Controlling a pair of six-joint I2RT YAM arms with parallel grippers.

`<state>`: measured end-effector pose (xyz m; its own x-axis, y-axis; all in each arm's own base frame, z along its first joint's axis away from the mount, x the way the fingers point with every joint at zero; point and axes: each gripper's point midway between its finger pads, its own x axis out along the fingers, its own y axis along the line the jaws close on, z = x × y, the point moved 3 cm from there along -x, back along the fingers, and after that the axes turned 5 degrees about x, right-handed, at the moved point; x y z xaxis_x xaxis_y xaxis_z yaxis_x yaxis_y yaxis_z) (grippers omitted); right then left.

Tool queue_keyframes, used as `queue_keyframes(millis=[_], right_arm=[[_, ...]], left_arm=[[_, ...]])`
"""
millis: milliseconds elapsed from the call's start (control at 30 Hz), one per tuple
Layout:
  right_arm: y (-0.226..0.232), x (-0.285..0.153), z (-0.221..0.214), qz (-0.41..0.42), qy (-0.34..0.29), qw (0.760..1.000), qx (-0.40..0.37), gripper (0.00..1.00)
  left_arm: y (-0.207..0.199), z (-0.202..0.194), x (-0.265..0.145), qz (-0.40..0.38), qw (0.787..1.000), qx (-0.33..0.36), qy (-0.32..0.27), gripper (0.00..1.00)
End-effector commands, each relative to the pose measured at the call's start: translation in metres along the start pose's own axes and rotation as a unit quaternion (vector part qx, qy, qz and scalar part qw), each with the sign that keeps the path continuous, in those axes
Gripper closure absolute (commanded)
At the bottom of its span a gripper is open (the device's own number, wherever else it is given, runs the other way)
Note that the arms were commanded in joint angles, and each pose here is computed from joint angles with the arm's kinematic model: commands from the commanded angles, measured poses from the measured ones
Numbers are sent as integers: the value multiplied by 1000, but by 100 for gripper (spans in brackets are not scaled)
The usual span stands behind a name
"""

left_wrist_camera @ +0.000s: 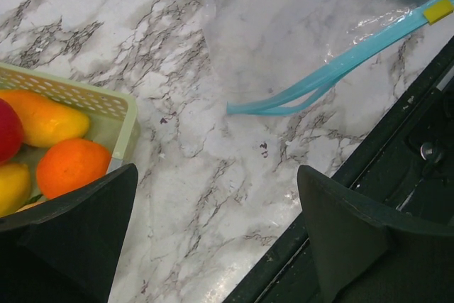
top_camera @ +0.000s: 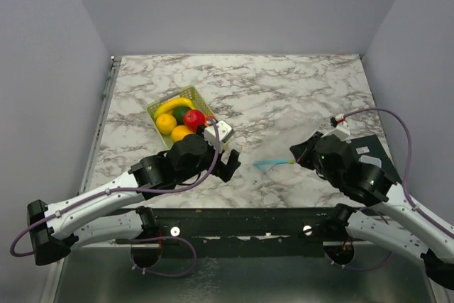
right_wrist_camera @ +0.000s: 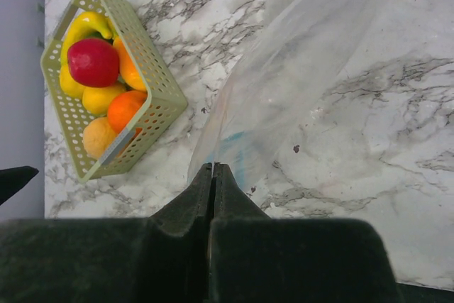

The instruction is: Place the food in the zip-top bag and seal the zipper

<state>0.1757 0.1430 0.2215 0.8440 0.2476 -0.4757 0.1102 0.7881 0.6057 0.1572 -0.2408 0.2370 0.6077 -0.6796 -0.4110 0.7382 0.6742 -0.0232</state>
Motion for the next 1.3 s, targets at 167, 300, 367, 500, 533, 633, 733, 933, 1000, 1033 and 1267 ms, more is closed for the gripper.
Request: queue_keyframes(millis=[167,300,367,500,533,633,733,933,1000,1033,1267], right_arm=[[15,-17,6,-8,51,997,-63,99],[20,-20,11,-12,54,996,-73,99],[22,-20,12,-16,57,995,-76,99],[26,-22,15,-13,58,995,-75,99],[27,-22,15,-13,59,995,-76,99],[28,-21,14,-18,64,995,-79,99],[29,-21,15,-19,66,994,-82,99],[28,-20,13,-16,68,994,-80,99],[27,-20,11,-15,70,994,-79,99],[27,-20,11,-15,70,994,-78,99],[27,-20,10,-12,72,995,-75,99]], left_arm=[[-33,25,8,-39,998,-22,-45,8],[-49,23,13,-35,998,-17,-58,9],[-58,20,15,-33,997,-13,-64,10],[-68,9,18,0,997,3,-72,10],[-70,7,18,6,997,6,-75,11],[-74,-3,23,28,997,21,-76,11],[-76,-13,28,51,996,41,-68,13],[-77,-22,36,70,994,44,-73,16],[-77,-25,37,68,994,39,-79,17],[-77,-26,38,67,994,37,-82,17],[-83,-33,48,62,994,33,-86,18]])
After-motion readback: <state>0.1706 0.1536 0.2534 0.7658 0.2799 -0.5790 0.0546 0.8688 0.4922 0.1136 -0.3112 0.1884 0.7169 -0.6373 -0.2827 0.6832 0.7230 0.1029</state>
